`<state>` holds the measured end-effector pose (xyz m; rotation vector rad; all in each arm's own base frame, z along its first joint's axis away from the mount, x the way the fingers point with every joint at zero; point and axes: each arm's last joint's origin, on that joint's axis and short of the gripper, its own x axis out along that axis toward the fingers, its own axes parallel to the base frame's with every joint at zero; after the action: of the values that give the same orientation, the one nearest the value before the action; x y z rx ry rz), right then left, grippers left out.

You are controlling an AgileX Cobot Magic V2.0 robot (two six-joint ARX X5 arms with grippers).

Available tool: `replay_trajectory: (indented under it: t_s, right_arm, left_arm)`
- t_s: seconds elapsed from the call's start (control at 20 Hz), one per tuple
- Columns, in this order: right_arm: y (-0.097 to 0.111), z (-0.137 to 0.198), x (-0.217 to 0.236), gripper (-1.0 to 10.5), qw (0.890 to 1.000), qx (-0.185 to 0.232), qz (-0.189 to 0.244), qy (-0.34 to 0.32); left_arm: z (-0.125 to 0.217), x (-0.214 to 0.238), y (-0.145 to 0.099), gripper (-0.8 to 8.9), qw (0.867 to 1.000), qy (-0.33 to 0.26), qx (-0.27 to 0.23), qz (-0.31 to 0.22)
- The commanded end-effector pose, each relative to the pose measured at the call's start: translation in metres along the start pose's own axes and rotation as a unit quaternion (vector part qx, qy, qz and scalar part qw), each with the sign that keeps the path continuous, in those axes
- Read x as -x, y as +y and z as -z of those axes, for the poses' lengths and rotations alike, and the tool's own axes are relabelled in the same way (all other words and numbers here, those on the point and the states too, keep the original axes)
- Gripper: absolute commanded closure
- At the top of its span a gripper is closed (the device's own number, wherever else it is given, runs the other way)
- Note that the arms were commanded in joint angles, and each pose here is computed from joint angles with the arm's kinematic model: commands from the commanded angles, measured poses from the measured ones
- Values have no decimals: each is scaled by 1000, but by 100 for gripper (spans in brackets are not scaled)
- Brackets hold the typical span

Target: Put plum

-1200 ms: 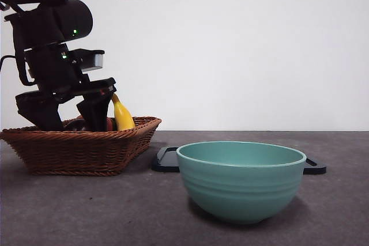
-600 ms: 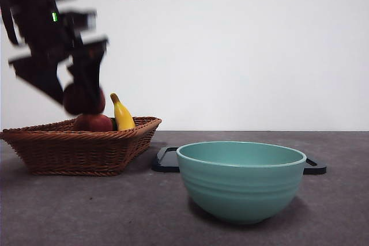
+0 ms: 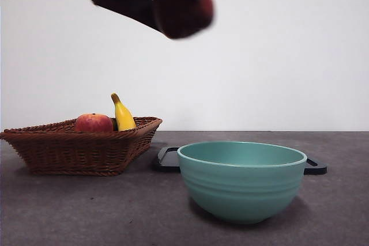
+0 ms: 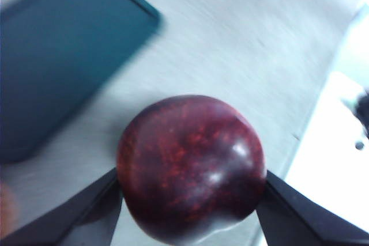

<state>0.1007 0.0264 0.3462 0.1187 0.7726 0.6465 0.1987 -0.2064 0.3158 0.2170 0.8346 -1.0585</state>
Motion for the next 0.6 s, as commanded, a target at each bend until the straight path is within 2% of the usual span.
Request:
replay_trajectory:
  t_s: [0.05, 0.5, 0.6]
  right_arm:
    - [2, -5, 3, 573, 1000, 3, -2, -10]
    - [2, -4, 3, 573, 1000, 3, -2, -10]
    - [2, -4, 3, 573, 1000, 3, -2, -10]
  left_arm:
    - [-4, -28, -6, 517, 1000, 21, -17, 12]
    - [15, -120, -7, 537, 991, 121, -50, 17]
    - [21, -132, -6, 537, 988, 139, -62, -2]
